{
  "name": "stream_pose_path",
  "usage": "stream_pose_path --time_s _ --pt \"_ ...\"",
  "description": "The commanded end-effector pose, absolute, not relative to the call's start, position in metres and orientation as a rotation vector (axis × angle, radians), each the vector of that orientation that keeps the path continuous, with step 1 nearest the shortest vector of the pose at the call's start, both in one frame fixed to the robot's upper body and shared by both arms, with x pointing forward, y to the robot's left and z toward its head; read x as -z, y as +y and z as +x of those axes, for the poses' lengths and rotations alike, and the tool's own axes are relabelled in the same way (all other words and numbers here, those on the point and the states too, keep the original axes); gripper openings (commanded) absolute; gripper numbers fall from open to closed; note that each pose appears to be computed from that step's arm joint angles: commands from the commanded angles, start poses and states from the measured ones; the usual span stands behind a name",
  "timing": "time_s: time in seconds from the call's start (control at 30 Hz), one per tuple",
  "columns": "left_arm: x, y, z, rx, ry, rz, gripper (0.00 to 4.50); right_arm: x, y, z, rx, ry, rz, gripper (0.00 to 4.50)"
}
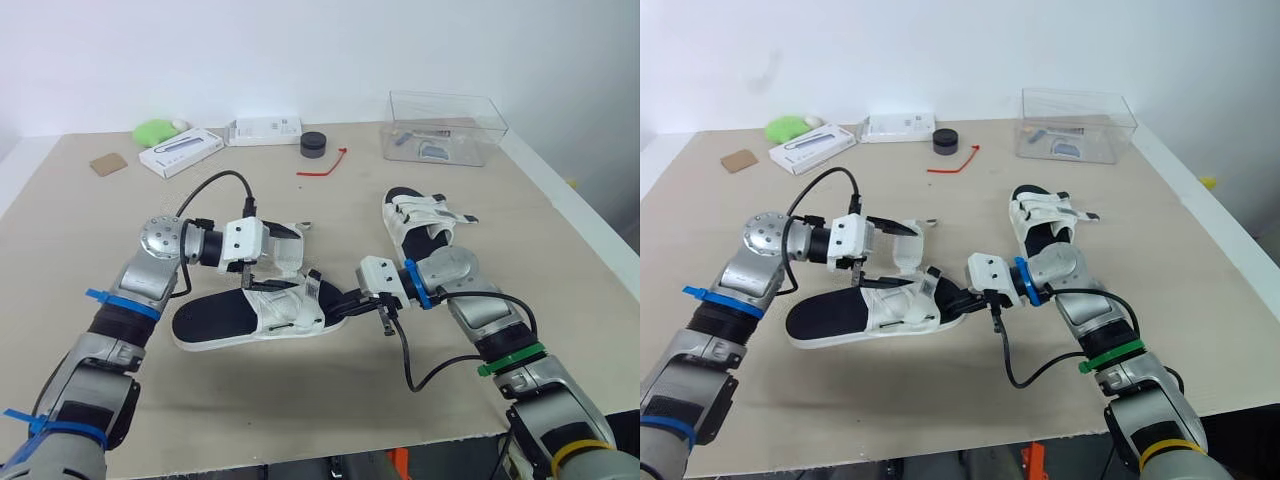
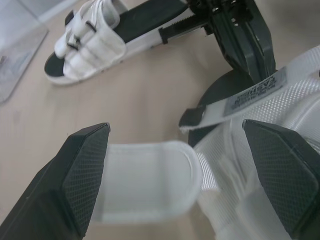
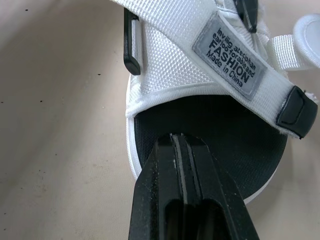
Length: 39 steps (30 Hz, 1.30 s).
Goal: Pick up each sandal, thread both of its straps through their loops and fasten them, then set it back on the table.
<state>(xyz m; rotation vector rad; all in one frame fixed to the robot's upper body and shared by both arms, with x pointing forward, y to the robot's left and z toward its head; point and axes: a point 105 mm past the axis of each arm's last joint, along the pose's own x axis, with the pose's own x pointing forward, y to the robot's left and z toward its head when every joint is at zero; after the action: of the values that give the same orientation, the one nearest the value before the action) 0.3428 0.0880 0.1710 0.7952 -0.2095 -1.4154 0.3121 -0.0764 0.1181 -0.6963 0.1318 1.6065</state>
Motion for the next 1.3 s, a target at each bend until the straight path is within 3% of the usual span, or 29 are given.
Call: stream_pose_path --time_s 0.03,0.43,0.8,0.93,1.13,1.3 --pt "-0.17 0.081 0.336 1.481 -0.263 0.903 4.42 -0.122 -0.079 0.314 -1.589 0.132 -0.719 0.0" --pt "-0.161 0.078 0.329 1.557 -0.304 0.995 4.42 -0.121 -0.08 0.313 -1.586 0.137 -0.713 0.0" --pt "-0.167 0.057 0.324 1.567 -0.467 1.03 4.42 -0.121 -0.079 0.313 -1.584 0.137 -0.714 0.0" --pt "-0.163 0.056 0.327 1.567 -0.471 1.071 3.19 -0.121 -0.079 0.313 -1.583 0.138 -0.713 0.0" --pt "-0.167 0.055 0.333 1.525 -0.53 1.125 0.24 -0.121 -0.081 0.313 -1.578 0.14 -0.714 0.0" --pt "-0.192 0.054 0.336 1.444 -0.641 1.108 0.09 -0.121 -0.082 0.313 -1.576 0.142 -0.715 0.0"
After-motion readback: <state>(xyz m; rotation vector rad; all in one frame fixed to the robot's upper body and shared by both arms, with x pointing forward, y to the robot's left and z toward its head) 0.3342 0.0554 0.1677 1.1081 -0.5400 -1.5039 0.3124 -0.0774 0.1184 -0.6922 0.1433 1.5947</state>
